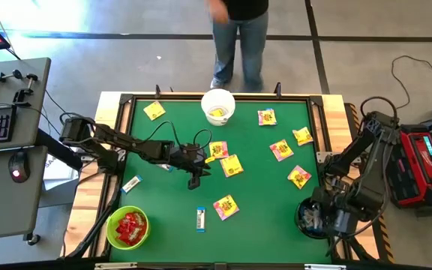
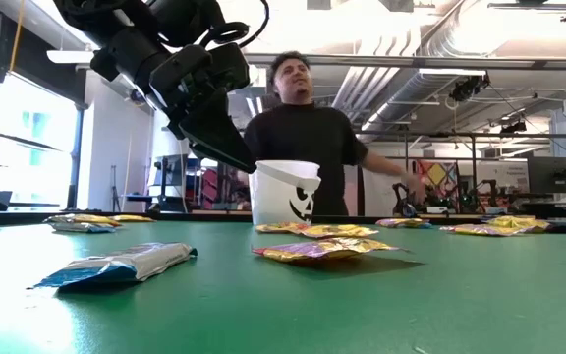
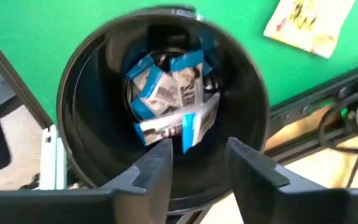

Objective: Sort candy by brand, put in halloween buckets
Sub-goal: Put the white candy into the black bucket

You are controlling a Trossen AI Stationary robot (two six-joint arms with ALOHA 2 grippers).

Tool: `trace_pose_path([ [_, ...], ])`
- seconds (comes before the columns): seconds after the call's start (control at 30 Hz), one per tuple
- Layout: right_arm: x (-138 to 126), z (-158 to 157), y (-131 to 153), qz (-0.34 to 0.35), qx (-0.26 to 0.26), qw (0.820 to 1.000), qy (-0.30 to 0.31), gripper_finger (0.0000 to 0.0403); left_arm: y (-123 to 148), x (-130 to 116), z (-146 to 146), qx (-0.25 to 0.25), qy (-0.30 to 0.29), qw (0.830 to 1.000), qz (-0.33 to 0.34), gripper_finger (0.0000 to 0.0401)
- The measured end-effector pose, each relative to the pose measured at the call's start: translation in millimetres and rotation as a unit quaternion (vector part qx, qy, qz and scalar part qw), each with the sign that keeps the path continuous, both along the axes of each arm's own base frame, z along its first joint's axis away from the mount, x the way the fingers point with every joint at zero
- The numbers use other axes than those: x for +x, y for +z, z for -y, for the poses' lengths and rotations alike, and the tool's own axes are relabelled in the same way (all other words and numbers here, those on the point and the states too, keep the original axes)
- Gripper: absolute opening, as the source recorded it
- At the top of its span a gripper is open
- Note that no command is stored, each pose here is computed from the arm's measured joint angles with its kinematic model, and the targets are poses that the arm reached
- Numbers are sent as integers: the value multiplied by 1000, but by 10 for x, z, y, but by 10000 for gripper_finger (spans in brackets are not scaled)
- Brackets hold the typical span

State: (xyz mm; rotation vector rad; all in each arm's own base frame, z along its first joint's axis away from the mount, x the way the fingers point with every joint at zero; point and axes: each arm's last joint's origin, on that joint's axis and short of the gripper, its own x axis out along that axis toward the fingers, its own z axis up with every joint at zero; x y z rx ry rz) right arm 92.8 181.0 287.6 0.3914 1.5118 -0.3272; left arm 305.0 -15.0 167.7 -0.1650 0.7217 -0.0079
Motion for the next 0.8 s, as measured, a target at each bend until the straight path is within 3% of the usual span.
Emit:
trace_pose_path([
  [0.33,39,106,63,20,-8,999,30,7,-17,-15,0,6,-6,1000,-11,108],
  [0.53,107,236,138,76,-21,995,61,7,-34,-32,10,2,-13,1000,-24,108],
  [0.63,156,301,163,101,-40,989,102,3,-36,-37,28,-11,-38,999,-26,108],
  [0.8,297,453,220,133,-48,983,119,1,-45,-55,124,-1,-81,996,-30,108],
])
